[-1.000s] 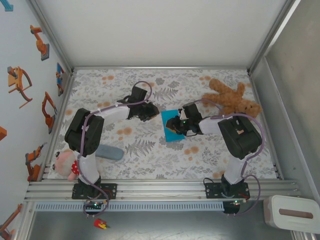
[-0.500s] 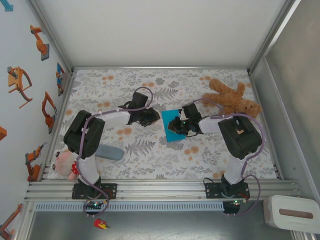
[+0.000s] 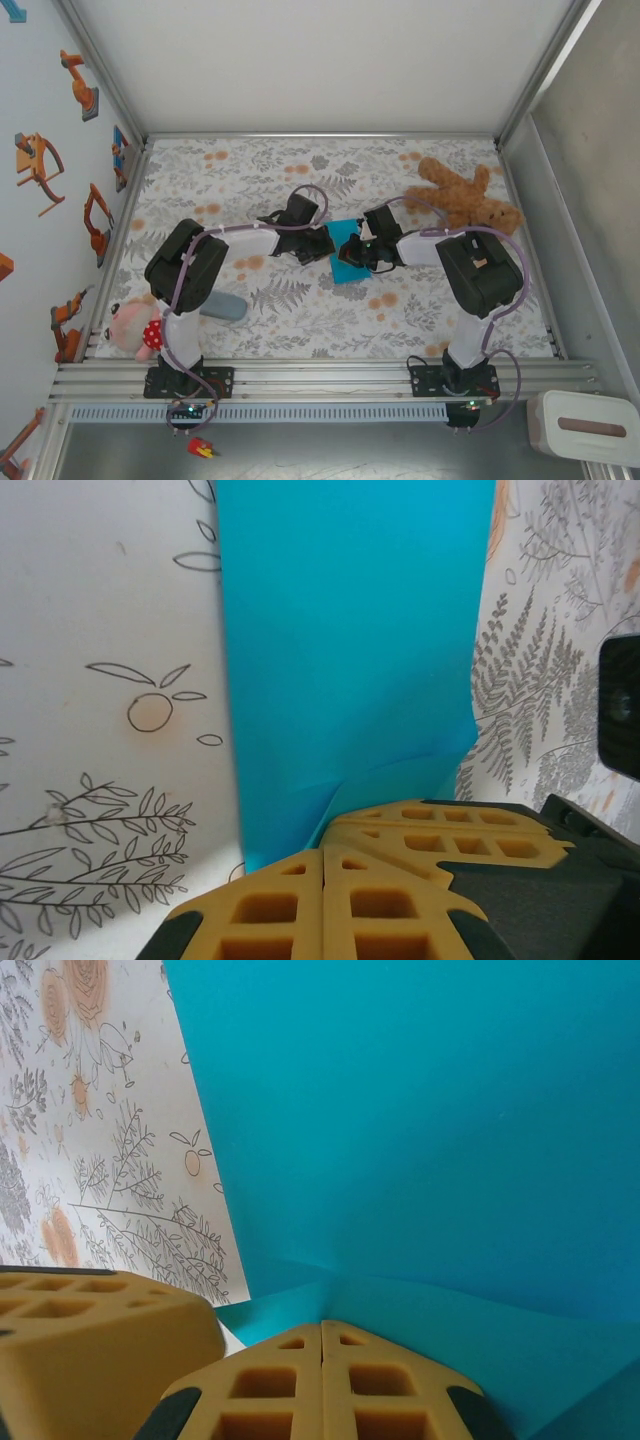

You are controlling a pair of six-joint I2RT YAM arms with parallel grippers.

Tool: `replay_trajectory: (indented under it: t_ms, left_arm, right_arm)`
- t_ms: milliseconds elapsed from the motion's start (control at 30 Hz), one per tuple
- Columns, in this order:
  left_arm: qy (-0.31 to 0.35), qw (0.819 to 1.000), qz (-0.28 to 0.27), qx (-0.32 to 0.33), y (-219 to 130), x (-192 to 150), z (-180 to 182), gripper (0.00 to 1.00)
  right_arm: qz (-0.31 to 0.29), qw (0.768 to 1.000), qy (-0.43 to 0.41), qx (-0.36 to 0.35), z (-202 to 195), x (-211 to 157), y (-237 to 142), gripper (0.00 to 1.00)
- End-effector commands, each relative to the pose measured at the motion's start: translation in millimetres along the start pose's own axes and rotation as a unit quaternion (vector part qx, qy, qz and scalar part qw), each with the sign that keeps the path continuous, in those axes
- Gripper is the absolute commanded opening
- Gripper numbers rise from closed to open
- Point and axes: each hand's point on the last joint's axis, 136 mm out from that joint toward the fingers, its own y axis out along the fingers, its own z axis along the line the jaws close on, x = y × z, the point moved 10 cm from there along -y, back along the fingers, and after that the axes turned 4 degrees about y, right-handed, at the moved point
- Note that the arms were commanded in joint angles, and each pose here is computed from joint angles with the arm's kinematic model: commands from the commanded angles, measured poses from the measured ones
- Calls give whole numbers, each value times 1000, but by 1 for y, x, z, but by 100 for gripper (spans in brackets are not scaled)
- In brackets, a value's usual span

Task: Fold a paper plane with a square sheet of paper (pick it up from the middle)
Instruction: Fold the triangle a second time at the center of the table.

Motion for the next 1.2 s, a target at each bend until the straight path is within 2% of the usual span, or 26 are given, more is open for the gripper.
replay_trajectory:
  t_ms: [0, 433, 733, 867, 1167]
  left_arm:
    - [10, 1000, 1, 16, 3, 3, -3, 3]
    - [0, 998, 22, 57, 17, 1, 6, 2]
    - [-7, 993, 46, 111, 22, -8, 25, 0]
    - [-2, 993, 51, 109, 25, -8, 24, 0]
    - [9, 993, 51, 101, 24, -5, 20, 0]
  right_arm:
    - [31, 993, 41, -104, -41, -16, 12, 0]
    - [31, 995, 45, -81, -37, -16, 12, 0]
    - [-12, 1000, -8, 11, 12, -1, -20, 0]
    - [-22, 999, -30, -14, 12, 3, -25, 0]
    - [-20, 998, -21, -51, -6, 9, -18, 0]
